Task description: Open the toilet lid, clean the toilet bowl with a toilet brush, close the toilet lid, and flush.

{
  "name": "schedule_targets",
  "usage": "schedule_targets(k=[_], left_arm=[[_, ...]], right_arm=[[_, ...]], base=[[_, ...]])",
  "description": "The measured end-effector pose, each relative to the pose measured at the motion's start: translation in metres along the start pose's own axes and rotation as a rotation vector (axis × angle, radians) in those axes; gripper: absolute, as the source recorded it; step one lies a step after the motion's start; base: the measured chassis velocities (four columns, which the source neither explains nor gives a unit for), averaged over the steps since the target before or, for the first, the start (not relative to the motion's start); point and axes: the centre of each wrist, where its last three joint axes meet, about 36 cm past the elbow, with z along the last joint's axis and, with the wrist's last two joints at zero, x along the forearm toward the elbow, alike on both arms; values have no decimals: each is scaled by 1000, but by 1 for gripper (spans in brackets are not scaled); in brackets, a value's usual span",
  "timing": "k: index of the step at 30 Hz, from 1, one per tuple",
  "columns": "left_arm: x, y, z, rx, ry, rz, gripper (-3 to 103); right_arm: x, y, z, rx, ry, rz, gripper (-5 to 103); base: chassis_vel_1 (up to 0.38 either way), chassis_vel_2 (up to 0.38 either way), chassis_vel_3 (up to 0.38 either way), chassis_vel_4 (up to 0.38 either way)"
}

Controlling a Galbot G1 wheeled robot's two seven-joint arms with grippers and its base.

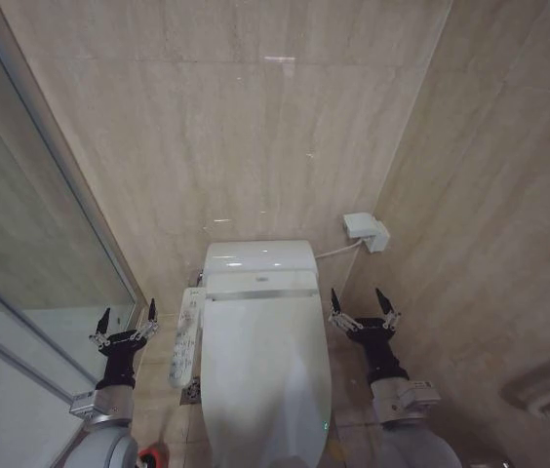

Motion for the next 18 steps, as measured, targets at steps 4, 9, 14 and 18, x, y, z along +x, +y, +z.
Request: schedule_targets(k=[4, 9, 14, 18], left_arm=[[-1, 2, -1, -1, -3, -2, 100], [-5, 5, 0, -8, -3, -15, 100], [-6, 6, 1, -8, 1, -17, 100], [-7, 7, 2, -2, 4, -12, 100]], right_arm=[[0, 0, 0, 0, 0, 0, 100], [0, 0, 0, 0, -1, 0, 100], [0, 0, 0, 0, -1, 0, 100], [0, 0, 0, 0, 0, 0, 100]], base=[[-153, 156, 175, -166], [-109, 118, 121, -109], [-24, 20, 11, -9], [55, -33, -44, 31]])
